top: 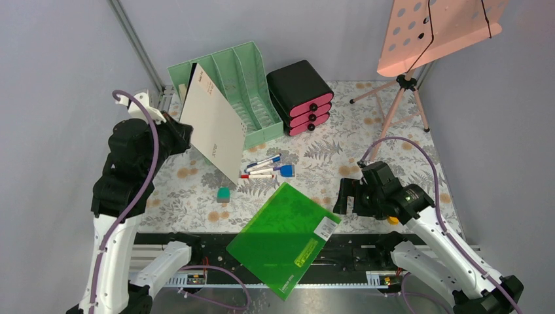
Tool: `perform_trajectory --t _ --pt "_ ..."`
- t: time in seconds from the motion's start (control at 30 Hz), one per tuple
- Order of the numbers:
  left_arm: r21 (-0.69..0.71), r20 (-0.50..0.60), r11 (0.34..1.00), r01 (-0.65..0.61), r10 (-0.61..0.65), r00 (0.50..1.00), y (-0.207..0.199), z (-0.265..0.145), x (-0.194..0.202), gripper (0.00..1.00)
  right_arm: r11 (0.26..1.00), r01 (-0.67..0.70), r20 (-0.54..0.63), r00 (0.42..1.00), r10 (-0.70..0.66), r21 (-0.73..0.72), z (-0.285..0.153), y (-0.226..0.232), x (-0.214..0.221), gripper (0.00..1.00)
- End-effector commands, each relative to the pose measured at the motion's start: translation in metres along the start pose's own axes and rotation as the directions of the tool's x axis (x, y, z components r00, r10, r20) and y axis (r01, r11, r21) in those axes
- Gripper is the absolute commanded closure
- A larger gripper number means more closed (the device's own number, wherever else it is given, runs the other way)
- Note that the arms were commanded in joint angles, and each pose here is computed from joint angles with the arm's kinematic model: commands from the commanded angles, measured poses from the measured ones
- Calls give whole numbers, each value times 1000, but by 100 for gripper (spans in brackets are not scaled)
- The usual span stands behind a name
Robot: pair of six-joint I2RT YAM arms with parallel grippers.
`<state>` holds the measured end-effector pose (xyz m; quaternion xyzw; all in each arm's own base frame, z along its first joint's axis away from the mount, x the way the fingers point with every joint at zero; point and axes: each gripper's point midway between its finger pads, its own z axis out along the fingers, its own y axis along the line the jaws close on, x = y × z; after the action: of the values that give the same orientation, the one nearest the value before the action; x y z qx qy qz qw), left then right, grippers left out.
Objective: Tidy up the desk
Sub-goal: Place the folder in the storage box.
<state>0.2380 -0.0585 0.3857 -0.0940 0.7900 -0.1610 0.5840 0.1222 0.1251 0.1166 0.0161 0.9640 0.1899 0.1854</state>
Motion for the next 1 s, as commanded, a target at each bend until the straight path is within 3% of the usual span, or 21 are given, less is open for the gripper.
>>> perform_trajectory --t 0.0,0.5,0.8,0.97 --pt "74 217 997 0 -16 976 -23 -10 -64 100 1000 -19 33 999 19 -15 0 3 -6 0" --pt "98 301 995 -3 -26 953 -37 0 -99 100 1000 -18 21 1000 18 -16 2 3 -5 1" --pt "10 418 999 49 -49 907 -22 3 -129 100 1000 -19 17 1000 20 -14 3 3 -4 1" --pt "-7 469 1000 19 -13 883 -22 9 -143 100 999 -11 15 1000 11 -32 2 6 -4 1"
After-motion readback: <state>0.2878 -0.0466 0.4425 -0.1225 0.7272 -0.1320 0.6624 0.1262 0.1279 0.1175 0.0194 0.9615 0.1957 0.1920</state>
